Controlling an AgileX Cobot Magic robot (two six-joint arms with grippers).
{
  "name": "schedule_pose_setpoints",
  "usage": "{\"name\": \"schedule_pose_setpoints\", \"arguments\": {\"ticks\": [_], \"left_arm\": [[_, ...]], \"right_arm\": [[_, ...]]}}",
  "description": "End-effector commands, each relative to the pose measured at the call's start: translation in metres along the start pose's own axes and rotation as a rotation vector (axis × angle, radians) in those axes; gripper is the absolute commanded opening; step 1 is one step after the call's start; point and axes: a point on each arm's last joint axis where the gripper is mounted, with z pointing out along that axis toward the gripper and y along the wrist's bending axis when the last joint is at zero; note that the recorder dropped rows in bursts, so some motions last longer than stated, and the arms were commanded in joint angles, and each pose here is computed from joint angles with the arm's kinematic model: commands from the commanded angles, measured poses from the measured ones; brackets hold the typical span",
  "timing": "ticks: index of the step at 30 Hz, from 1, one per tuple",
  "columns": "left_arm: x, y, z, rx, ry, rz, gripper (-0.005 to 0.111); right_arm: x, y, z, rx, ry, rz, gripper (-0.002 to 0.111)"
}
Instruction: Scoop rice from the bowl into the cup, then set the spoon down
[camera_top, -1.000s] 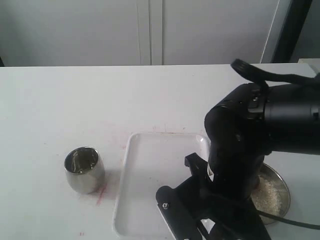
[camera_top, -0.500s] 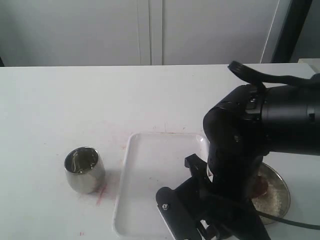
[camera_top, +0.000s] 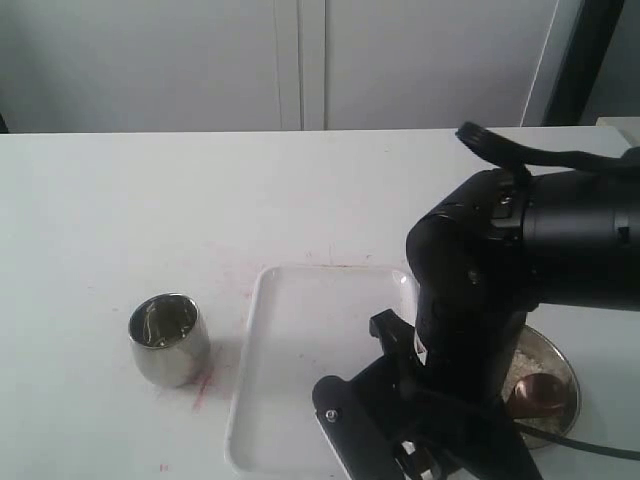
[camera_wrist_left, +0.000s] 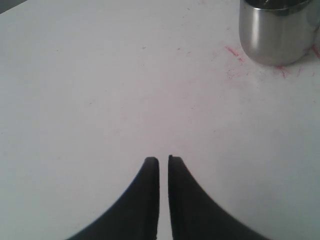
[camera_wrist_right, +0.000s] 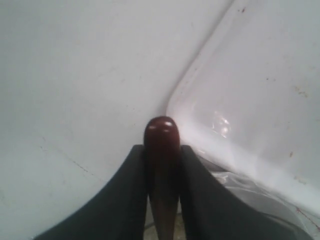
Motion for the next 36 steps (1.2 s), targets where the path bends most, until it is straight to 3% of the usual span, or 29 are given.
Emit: {"name": "schedule_pose_setpoints", "arguments": {"ticks": [1,21,36], "left_arm": [[0.007,-0.002,0.001,0.021,0.061,-0.01,0.014],[0.007,-0.002,0.001,0.021,0.061,-0.01,0.014],[0.007,-0.002,0.001,0.021,0.061,-0.01,0.014]], "right_arm": [[-0.001,-0.001,-0.001,0.014,-0.004,-0.01,0.012],[-0.007,0.001,-0.032,0.204,-0.148,0.057,0.005],[0.009,-0.003,-0.061,0.352,-0.363,0.315,0.005]]}}
